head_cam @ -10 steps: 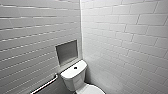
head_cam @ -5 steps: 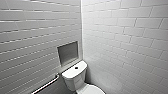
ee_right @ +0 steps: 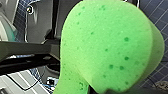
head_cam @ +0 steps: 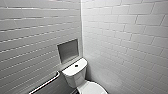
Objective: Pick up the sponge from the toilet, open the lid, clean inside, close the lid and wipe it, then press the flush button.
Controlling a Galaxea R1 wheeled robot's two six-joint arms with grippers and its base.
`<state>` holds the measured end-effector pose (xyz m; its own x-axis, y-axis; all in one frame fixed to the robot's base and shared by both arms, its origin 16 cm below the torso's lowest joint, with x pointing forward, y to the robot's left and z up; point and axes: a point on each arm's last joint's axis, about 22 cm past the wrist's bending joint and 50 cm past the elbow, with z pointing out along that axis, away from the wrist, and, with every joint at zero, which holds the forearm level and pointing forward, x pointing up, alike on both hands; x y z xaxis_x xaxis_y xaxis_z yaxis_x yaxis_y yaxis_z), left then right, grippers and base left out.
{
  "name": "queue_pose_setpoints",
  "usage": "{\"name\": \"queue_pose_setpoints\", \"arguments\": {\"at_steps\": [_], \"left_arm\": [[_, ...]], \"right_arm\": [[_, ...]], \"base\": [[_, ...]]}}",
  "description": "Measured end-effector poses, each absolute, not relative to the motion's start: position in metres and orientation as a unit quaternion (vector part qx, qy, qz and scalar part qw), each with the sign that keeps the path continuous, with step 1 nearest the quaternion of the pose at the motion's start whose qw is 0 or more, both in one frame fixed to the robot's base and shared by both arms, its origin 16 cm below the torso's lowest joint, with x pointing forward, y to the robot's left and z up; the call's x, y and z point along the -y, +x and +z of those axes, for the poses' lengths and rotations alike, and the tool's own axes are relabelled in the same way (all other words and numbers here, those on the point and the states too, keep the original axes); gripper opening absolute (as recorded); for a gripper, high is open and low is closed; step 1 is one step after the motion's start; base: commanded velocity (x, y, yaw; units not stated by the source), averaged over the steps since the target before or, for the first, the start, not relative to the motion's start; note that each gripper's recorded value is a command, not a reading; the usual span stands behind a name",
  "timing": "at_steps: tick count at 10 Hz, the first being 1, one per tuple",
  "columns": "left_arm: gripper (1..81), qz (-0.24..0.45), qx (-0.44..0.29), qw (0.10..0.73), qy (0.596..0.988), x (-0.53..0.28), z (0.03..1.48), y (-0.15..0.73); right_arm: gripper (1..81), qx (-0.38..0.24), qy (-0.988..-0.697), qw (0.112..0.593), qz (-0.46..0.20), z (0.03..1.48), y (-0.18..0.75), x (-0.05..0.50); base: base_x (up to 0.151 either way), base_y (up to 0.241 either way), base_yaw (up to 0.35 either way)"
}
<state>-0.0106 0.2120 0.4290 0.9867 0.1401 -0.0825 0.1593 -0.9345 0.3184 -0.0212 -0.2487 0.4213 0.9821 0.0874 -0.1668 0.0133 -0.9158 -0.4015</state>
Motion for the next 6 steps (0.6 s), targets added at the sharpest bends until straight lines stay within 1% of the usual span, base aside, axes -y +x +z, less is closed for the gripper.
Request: {"name": "queue_pose_setpoints", "arguments": {"at_steps": [3,6], "left_arm": [[81.1,-0.029,-0.078,0.155,0.984,-0.2145,0.4253,-0.0112],[81.1,-0.029,-0.079,0.155,0.984,-0.2113,0.4244,-0.0103]], "right_arm": [[1.0,0.027,-0.978,0.188,0.089,0.4179,-0.0216,0.2527],[1.0,0.027,-0.977,0.19,0.09,0.4169,-0.0239,0.2448]], "base": [[0.0,0.0,0.0],[0.0,0.0,0.0]]}}
